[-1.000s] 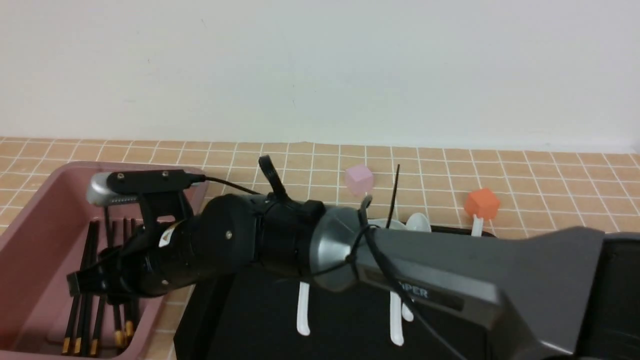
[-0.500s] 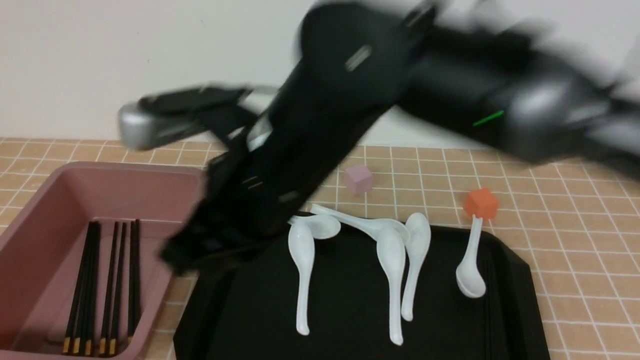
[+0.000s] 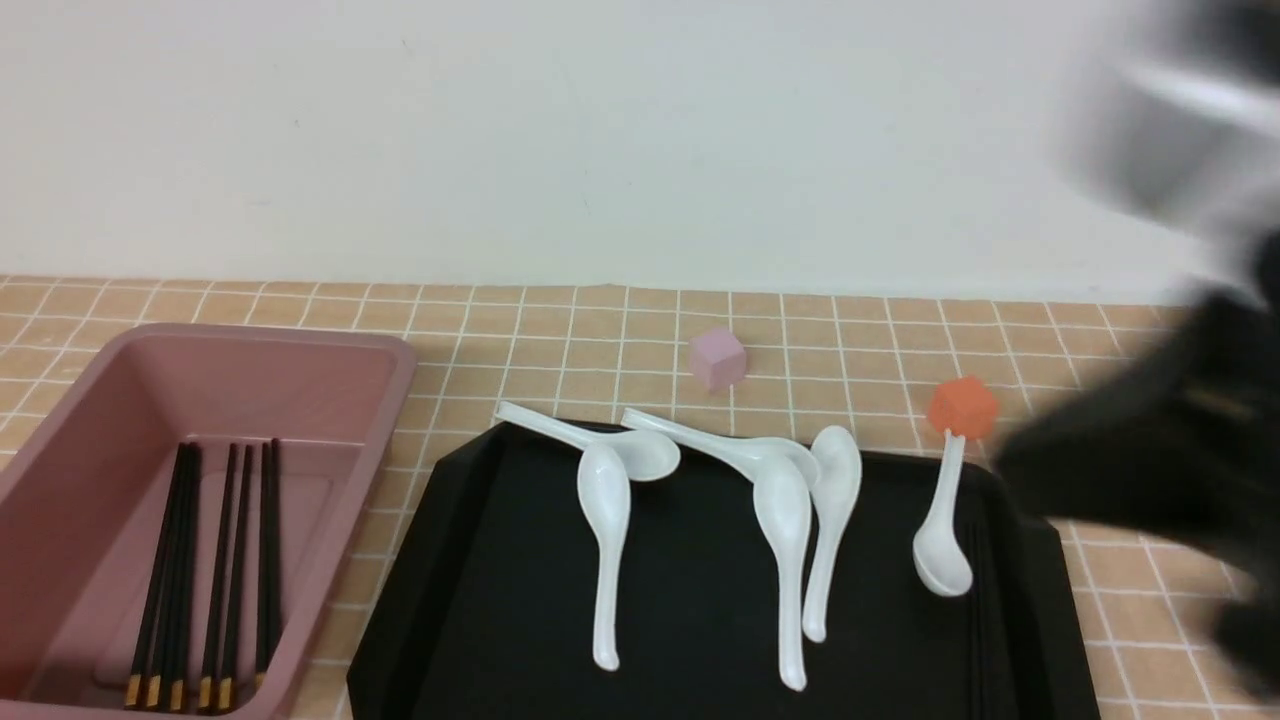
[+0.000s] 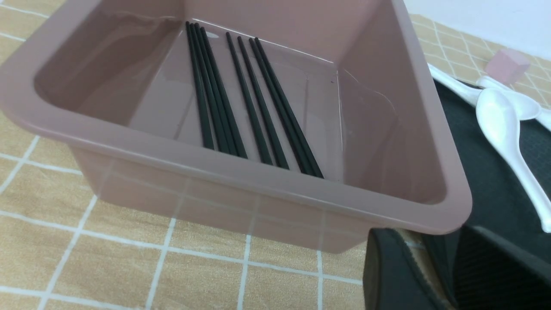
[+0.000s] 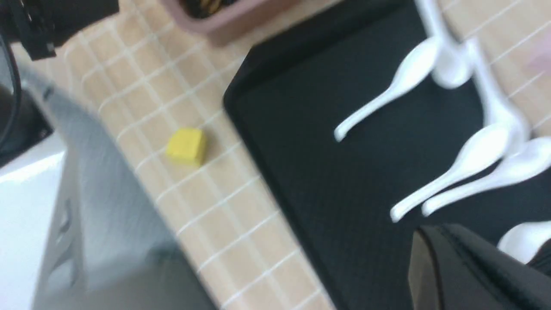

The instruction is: On brown tablecloth take chopsticks from black tray and put them in box.

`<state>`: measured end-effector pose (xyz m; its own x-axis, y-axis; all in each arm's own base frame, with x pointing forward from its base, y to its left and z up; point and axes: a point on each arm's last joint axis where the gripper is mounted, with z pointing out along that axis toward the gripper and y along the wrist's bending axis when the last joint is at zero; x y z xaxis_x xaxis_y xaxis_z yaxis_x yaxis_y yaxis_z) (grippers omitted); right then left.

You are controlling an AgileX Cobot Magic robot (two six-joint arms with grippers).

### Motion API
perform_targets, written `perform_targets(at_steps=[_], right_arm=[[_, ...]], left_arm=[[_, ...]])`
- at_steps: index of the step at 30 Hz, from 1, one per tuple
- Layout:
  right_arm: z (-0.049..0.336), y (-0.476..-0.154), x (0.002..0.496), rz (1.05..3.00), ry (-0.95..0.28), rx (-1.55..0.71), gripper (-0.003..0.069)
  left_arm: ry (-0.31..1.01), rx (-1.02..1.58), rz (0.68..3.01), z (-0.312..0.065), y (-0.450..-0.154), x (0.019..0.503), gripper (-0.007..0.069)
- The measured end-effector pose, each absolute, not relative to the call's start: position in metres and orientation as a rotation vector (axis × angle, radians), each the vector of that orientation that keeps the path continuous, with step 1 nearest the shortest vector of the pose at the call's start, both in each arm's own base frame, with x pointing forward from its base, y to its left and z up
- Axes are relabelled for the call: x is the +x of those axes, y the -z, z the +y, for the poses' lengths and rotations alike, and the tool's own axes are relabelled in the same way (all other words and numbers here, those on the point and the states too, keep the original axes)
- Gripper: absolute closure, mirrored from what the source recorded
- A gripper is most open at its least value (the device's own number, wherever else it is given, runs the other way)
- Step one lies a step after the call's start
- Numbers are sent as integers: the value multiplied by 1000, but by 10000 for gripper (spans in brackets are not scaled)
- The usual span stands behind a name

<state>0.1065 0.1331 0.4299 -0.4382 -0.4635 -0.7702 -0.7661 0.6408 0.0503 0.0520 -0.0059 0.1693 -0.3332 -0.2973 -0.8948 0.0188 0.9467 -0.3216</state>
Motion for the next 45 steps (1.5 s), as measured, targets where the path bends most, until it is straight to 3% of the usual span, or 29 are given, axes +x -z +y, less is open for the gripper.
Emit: perform_targets(at_steps=[1, 6, 8, 14, 36, 45], right_arm=[[112, -414, 91, 2007, -544, -906, 662], [79, -362, 65, 1710, -645, -766, 661], [73, -329, 60, 1651, -674, -730, 659], [72, -288, 59, 1601, -693, -705, 655], [72, -273, 59, 1656, -675, -729, 636], [59, -225, 55, 1694, -636, -657, 622]], left_arm=[[325, -203, 1888, -6, -169, 52, 387], [325, -203, 1888, -6, -169, 52, 387], [325, -203, 1888, -6, -169, 52, 387], [325, -203, 1888, -6, -169, 52, 387], [325, -203, 1888, -6, -169, 52, 387], [325, -203, 1888, -6, -169, 52, 387]])
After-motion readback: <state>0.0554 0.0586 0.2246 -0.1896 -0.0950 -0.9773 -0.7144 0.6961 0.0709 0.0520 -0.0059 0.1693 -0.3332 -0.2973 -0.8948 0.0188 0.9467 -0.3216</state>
